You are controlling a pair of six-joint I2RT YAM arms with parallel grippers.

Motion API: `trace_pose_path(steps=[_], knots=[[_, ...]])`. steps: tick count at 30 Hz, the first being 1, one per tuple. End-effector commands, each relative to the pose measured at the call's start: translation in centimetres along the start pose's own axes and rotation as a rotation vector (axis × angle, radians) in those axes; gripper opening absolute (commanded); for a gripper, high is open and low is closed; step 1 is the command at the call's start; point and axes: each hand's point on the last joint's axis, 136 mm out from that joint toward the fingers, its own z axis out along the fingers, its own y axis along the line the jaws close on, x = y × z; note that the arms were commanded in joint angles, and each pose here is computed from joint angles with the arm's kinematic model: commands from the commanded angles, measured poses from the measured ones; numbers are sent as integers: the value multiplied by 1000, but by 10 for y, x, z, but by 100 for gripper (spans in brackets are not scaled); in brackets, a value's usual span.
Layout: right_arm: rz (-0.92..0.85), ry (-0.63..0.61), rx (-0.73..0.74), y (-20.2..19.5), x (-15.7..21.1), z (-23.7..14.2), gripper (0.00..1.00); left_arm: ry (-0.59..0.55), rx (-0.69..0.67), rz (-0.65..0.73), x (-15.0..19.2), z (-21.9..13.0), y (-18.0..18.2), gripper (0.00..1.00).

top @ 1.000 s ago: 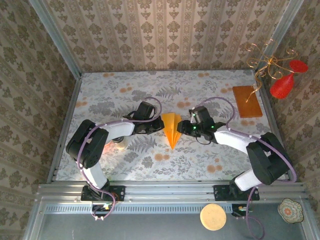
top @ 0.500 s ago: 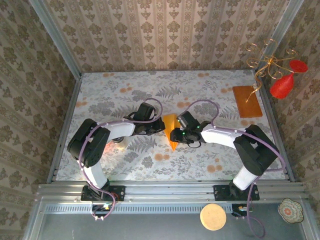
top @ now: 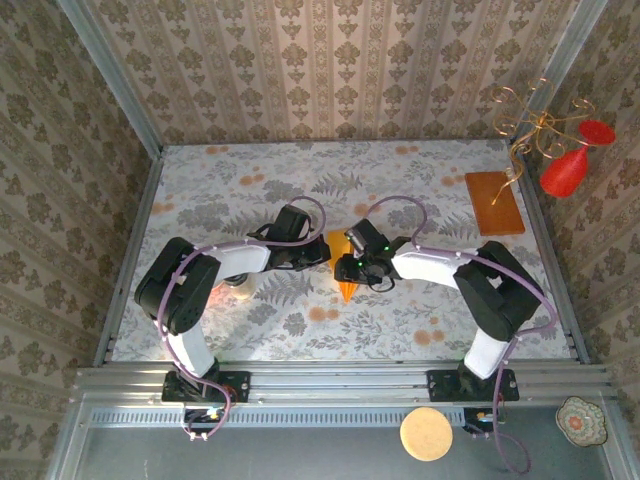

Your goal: Fold a paper plane with a square sheet of paper (pick it up from the middle)

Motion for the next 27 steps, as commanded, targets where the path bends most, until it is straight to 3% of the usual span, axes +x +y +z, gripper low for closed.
trace_pose_path(steps=[1, 8, 16, 21, 27], knots=[[-23, 13, 56, -6, 2, 3, 46, 10, 6, 17, 2, 4, 3, 0], [-43, -4, 115, -13, -5, 2, 32, 3, 2, 22, 1, 0, 4, 10], [-67, -11, 251, -31, -12, -5, 15, -81, -80, 40, -17, -35, 13, 38], [-101, -33, 322, -38, -23, -11, 8, -128, -159, 51, -26, -60, 23, 49], [-141, -89, 361, -33, -56, -17, 9, -168, -236, 60, -32, -82, 34, 59]])
